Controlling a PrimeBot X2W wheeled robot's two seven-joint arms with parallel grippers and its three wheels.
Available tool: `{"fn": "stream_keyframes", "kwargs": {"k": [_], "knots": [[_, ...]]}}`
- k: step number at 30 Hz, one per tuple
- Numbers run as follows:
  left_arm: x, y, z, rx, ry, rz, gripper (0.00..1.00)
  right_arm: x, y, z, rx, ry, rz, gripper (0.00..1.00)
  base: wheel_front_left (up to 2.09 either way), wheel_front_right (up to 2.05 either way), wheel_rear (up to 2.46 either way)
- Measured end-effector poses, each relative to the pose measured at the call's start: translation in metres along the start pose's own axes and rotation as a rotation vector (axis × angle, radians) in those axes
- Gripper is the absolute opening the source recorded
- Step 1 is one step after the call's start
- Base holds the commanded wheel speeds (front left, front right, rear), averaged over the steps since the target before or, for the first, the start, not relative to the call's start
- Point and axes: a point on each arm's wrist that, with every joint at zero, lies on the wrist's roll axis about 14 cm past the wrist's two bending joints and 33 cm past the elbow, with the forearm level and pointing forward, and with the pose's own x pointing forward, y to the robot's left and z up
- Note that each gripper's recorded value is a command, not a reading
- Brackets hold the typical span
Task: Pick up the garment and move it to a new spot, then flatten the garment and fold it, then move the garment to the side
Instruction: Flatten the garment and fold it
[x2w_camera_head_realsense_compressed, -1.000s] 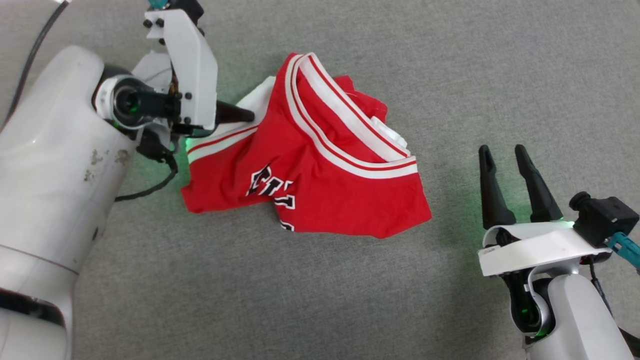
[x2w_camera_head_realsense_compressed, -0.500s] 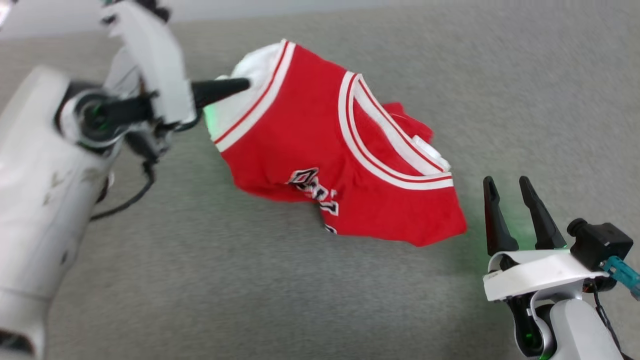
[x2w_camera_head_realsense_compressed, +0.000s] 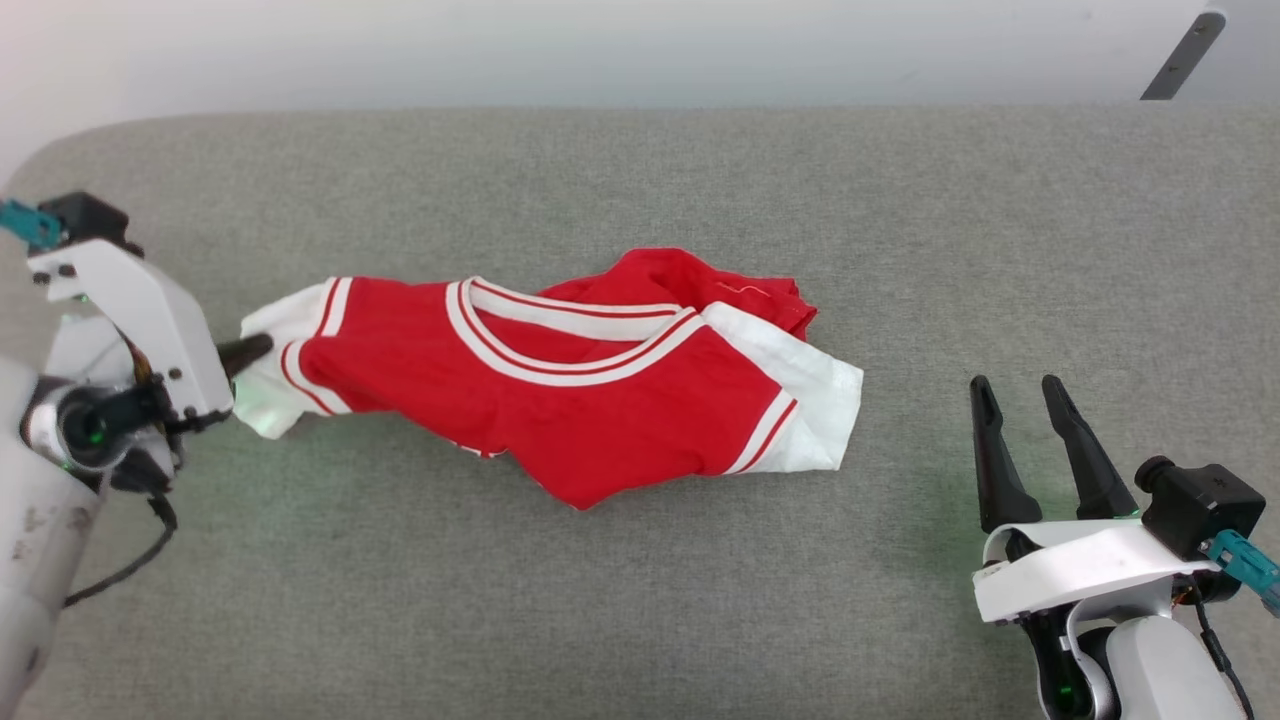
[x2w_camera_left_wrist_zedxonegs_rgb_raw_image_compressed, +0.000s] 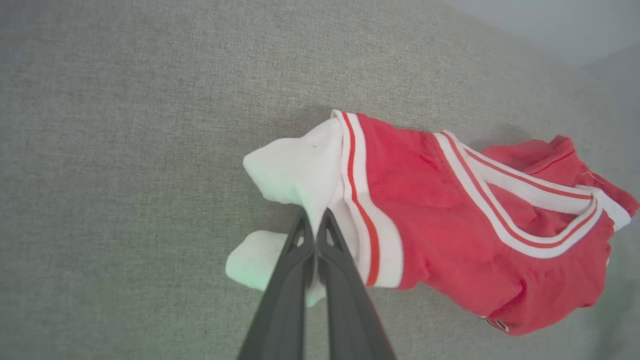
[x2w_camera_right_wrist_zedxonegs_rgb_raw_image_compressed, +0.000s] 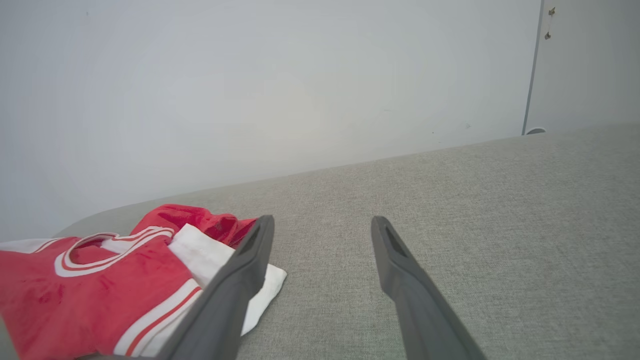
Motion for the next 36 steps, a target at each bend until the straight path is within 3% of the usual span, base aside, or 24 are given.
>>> {"fn": "stream_keyframes", "kwargs": {"k": [6,7,8,9,10,23,30,36], "knots": [[0.016,0.000,-0.017,0.020,0.028,0.028,0.00,-0.004,-0.008,0.000,-0.024,0.011,-0.008,1.00,0.00,0.00,0.00],[0.017,0.000,-0.021,0.036,0.036,0.036,0.10,-0.005,-0.008,0.000,-0.031,0.014,-0.004,1.00,0.00,0.00,0.00],[0.017,0.002,-0.022,0.050,0.036,0.044,0.47,-0.006,-0.007,0.000,-0.039,0.017,0.003,1.00,0.00,0.00,0.00],[0.017,0.003,-0.023,0.061,0.032,0.051,0.96,-0.006,-0.007,0.000,-0.047,0.020,0.010,1.00,0.00,0.00,0.00],[0.017,0.003,-0.023,0.068,0.019,0.053,1.00,-0.007,-0.006,0.000,-0.056,0.023,0.019,1.00,0.00,0.00,0.00],[-0.026,-0.021,0.013,0.136,-0.448,-0.048,1.00,-0.017,0.042,-0.025,-0.312,0.271,0.358,1.00,0.00,0.00,0.00],[-0.050,-0.040,-0.016,0.221,-0.612,-0.093,1.00,-0.017,0.063,-0.042,-0.485,0.451,0.561,1.00,0.00,0.00,0.00],[-0.070,-0.040,-0.039,0.265,-0.697,-0.025,1.00,-0.013,0.075,-0.062,-0.604,0.582,0.685,1.00,0.00,0.00,0.00]]}}
